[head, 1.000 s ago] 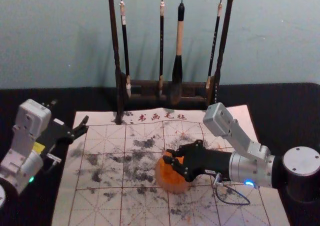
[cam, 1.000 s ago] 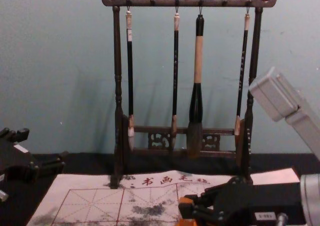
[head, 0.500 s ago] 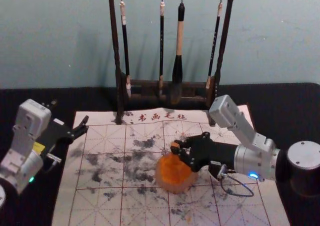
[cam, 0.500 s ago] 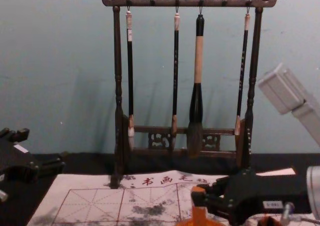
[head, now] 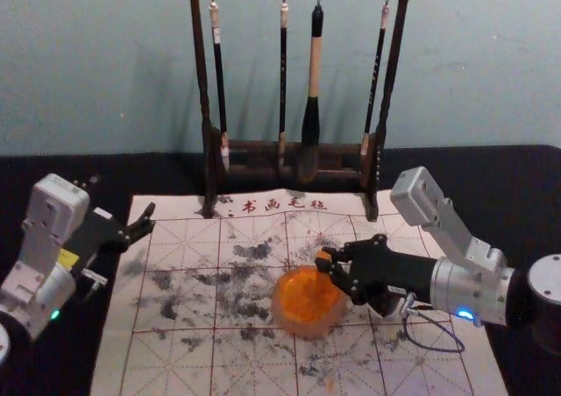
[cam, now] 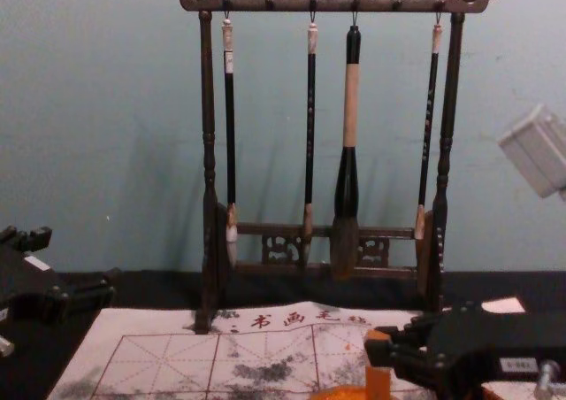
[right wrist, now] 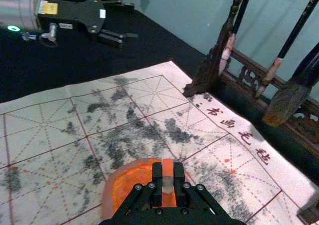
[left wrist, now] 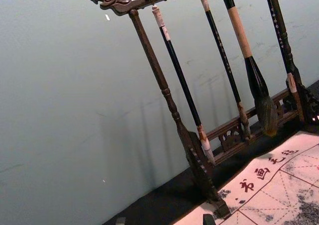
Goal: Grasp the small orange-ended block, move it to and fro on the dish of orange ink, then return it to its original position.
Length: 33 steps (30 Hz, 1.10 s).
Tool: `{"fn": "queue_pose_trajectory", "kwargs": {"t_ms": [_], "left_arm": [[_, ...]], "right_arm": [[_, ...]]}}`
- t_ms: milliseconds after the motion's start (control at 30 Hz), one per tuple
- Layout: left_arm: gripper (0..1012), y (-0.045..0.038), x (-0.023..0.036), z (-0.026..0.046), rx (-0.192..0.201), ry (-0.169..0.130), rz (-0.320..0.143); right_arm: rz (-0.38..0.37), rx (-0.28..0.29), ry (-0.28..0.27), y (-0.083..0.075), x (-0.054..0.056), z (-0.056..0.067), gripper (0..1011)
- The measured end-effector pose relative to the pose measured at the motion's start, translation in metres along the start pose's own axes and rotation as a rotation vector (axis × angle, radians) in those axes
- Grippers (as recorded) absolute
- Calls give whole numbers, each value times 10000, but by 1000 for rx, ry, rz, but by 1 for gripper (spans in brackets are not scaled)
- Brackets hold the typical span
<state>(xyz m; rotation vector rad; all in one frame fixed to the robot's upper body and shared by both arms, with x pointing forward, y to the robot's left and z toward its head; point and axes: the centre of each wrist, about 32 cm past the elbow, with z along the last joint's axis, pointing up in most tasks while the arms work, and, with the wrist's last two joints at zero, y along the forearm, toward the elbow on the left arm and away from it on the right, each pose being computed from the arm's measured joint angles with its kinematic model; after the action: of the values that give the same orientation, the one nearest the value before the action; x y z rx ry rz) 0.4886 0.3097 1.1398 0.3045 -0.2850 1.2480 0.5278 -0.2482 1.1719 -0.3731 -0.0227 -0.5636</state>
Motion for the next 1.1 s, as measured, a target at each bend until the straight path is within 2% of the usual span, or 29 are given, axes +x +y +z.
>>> {"fn": "queue_pose_trajectory", "kwargs": {"t_ms": [233, 433, 733, 1100], "left_arm": [[1001, 0, 0, 0, 0, 0, 0], [1001, 0, 0, 0, 0, 0, 0], [1001, 0, 0, 0, 0, 0, 0], [1001, 0, 0, 0, 0, 0, 0]], "right_arm": [[25, 4, 5, -74, -77, -11, 92], [51, 10, 4, -78, -125, -2, 92], [81, 16, 7, 9, -171, 20, 92], [84, 9, 8, 140, -139, 49, 92]]}}
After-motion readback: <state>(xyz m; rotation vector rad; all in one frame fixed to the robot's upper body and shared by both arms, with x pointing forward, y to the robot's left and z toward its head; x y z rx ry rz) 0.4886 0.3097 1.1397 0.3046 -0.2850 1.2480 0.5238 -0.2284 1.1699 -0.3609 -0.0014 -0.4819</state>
